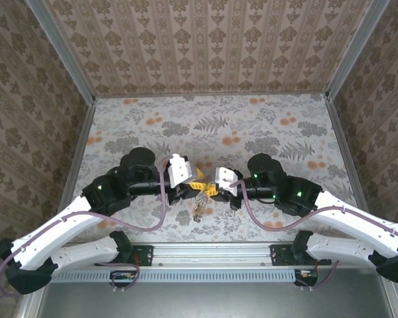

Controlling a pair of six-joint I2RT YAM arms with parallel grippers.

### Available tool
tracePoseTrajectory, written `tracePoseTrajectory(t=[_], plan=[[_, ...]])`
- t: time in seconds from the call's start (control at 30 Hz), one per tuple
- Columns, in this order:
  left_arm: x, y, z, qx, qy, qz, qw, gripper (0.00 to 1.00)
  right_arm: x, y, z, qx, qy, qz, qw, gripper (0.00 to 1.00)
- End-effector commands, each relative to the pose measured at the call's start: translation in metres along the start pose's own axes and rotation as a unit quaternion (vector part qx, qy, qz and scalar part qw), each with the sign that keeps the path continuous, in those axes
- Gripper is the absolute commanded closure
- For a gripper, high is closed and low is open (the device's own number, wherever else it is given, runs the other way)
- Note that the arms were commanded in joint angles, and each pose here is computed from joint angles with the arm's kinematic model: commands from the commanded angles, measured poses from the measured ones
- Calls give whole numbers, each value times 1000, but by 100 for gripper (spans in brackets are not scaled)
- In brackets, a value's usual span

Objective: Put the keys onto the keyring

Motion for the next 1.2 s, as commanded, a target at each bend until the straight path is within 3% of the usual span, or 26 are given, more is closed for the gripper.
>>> tracePoseTrajectory(t=[0.0, 0.2, 0.5, 0.9, 1.17], plan=[[2, 4, -4, 7, 15, 14, 1000, 71, -9, -14, 1, -15, 2, -32, 999, 100], [8, 8, -6, -1, 37, 25, 999, 69, -9, -14, 0, -16, 8, -26, 1000, 100], [20, 25, -3, -12, 34, 65, 997, 77, -10, -16, 1, -16, 5, -33, 999, 100], [10, 21, -13, -20, 60, 48, 997, 73, -6, -14, -1, -14, 5, -27, 1000, 100], [9, 27, -14, -21, 53, 65, 996, 74, -6, -16, -1, -14, 2, -30, 999, 100]])
Point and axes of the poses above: each hand's point on the last joint's axis, 136 mm out from that joint toward the fingers, its own x axis out along the fingers, its own z axis along the line the jaws close on, y = z × x, the point moved 7 cm from there along -x, back along the fingers, and after that the axes turned 2 degrees about x, right-handed, at the moved point
